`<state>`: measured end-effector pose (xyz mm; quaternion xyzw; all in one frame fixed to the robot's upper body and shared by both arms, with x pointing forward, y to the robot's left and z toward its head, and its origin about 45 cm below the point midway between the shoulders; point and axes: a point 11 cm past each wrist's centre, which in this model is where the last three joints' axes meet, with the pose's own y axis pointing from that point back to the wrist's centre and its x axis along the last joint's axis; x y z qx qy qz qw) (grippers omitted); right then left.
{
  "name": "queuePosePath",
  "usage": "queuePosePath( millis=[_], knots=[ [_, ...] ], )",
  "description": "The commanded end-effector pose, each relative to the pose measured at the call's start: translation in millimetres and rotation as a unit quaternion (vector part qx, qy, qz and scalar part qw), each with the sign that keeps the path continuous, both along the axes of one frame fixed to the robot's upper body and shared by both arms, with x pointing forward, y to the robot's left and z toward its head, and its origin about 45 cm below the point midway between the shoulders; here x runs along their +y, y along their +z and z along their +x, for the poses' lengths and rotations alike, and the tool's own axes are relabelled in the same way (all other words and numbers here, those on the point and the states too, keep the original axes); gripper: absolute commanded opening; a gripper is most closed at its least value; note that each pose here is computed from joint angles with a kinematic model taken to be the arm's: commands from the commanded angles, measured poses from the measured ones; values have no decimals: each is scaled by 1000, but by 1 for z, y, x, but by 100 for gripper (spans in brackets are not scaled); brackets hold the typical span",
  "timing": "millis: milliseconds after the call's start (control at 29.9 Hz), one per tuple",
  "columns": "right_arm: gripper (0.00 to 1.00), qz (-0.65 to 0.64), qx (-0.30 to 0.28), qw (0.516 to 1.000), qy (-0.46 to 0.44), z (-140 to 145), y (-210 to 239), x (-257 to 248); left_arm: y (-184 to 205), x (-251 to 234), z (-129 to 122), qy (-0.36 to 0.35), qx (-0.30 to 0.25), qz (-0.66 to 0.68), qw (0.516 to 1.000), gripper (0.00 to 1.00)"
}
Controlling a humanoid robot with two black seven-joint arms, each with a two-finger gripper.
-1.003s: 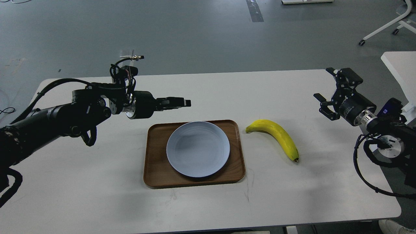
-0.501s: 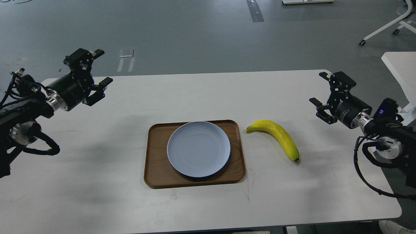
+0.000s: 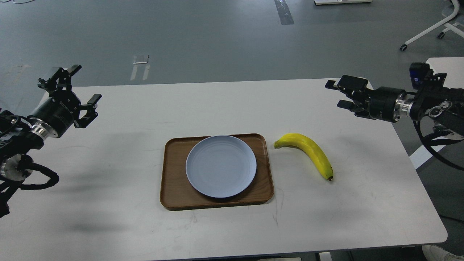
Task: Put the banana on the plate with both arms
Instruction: 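Reach the right gripper down toward the yellow banana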
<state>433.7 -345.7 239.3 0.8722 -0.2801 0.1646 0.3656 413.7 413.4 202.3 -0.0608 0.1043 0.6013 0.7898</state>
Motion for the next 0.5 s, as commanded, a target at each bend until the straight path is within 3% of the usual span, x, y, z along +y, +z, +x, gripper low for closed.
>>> queuePosePath(
  millis=[0,201,468],
  knots=[
    [100,-97,1,992,86,4,8,25,3,-2,2,-4,-4,1,1000,99],
    [100,-215,19,963,162,-5,-8,25,4,-4,4,-6,-5,0,1000,99],
    [100,-278,34,937,207,-5,-33,37,4,-6,4,-6,-6,-3,1000,99]
  ],
)
